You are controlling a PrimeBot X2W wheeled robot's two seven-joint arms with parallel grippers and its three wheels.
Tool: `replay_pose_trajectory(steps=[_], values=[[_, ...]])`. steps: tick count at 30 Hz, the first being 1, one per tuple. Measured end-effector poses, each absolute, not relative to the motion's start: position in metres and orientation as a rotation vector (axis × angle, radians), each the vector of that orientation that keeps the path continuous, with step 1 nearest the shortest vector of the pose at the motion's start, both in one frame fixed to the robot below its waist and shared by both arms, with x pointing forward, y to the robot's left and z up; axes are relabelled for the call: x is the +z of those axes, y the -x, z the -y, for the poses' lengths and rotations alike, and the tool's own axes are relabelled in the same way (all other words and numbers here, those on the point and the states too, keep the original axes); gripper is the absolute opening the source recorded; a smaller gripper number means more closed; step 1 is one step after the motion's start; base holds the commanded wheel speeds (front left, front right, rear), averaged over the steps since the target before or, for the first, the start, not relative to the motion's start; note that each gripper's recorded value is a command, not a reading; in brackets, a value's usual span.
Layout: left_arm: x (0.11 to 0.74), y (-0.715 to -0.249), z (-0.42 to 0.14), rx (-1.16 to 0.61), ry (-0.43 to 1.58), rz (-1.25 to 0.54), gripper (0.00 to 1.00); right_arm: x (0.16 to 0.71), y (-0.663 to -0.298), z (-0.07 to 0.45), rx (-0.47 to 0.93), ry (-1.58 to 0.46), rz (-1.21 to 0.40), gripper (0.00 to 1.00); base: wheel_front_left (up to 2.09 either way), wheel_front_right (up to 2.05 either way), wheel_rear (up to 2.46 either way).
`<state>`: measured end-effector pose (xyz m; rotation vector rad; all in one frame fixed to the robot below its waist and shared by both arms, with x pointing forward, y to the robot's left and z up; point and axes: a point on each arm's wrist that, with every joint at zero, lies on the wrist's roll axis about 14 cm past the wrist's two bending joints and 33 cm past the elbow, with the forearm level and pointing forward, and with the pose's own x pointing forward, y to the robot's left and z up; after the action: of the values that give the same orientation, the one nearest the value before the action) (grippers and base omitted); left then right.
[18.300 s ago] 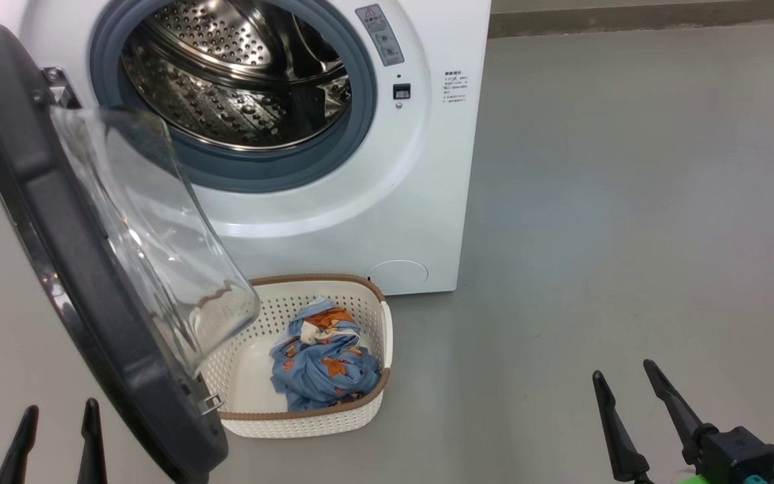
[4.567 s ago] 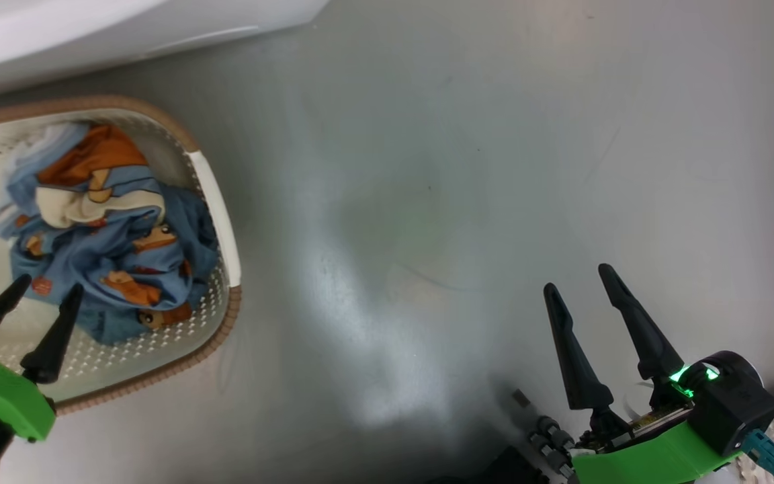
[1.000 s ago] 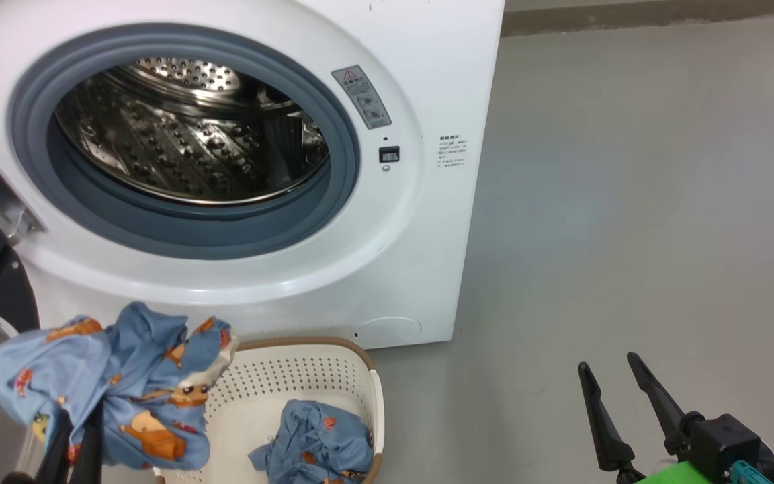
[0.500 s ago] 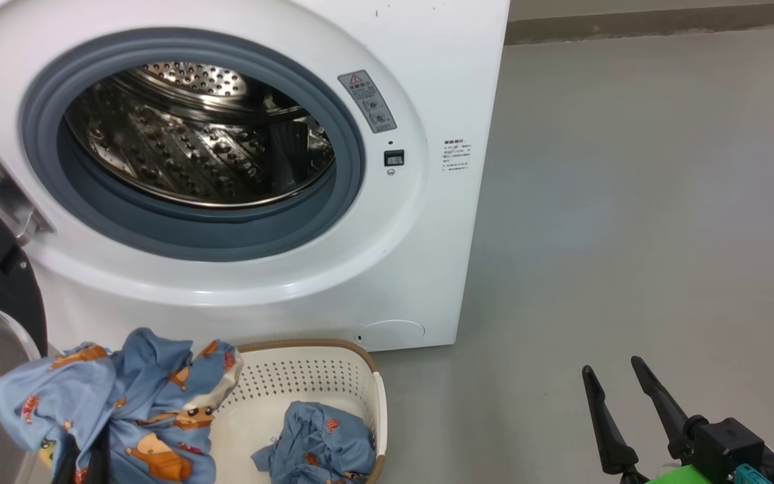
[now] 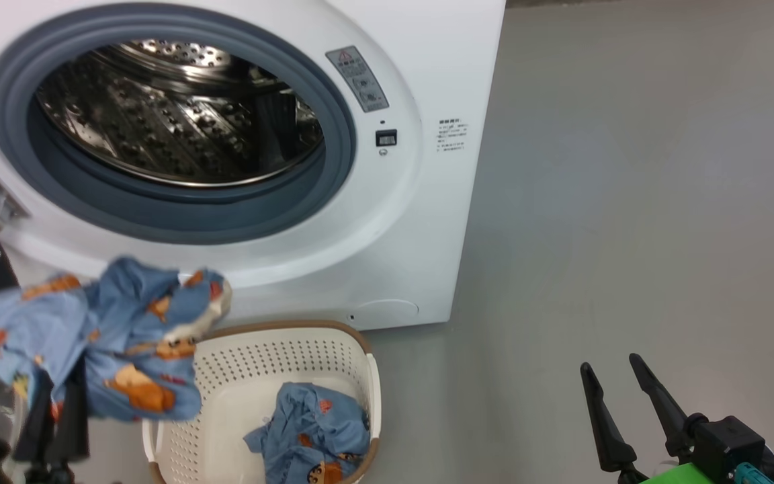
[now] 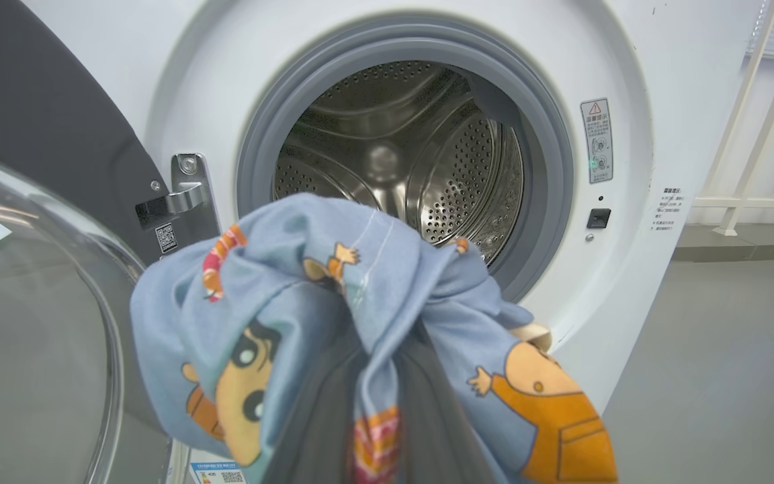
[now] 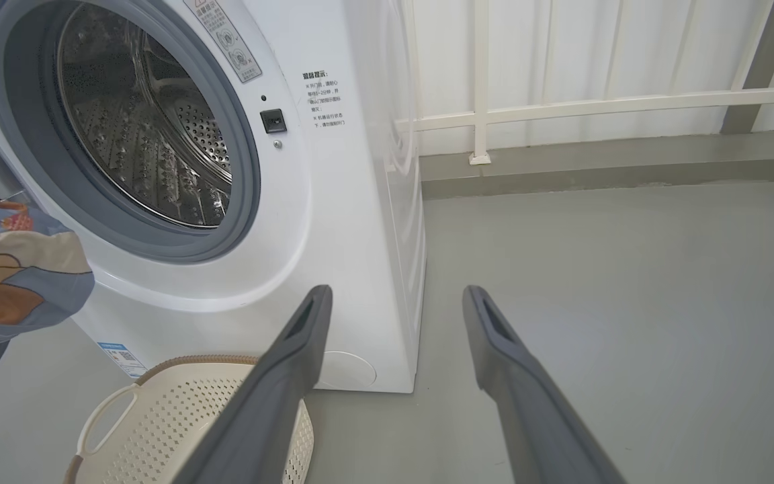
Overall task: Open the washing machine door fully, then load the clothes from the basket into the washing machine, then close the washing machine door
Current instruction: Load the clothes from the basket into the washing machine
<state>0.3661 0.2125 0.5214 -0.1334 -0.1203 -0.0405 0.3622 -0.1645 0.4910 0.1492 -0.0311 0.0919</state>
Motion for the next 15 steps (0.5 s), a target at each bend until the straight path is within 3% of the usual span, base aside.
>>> replay_pose_trajectory(steps=[15], values=[[0.563, -0.455, -0.202, -0.134, 0.131, 0.258, 0.00, 0.470, -0.380, 0.169, 0.071, -0.162, -0.025, 1.00, 0.00, 0.00, 0.00]])
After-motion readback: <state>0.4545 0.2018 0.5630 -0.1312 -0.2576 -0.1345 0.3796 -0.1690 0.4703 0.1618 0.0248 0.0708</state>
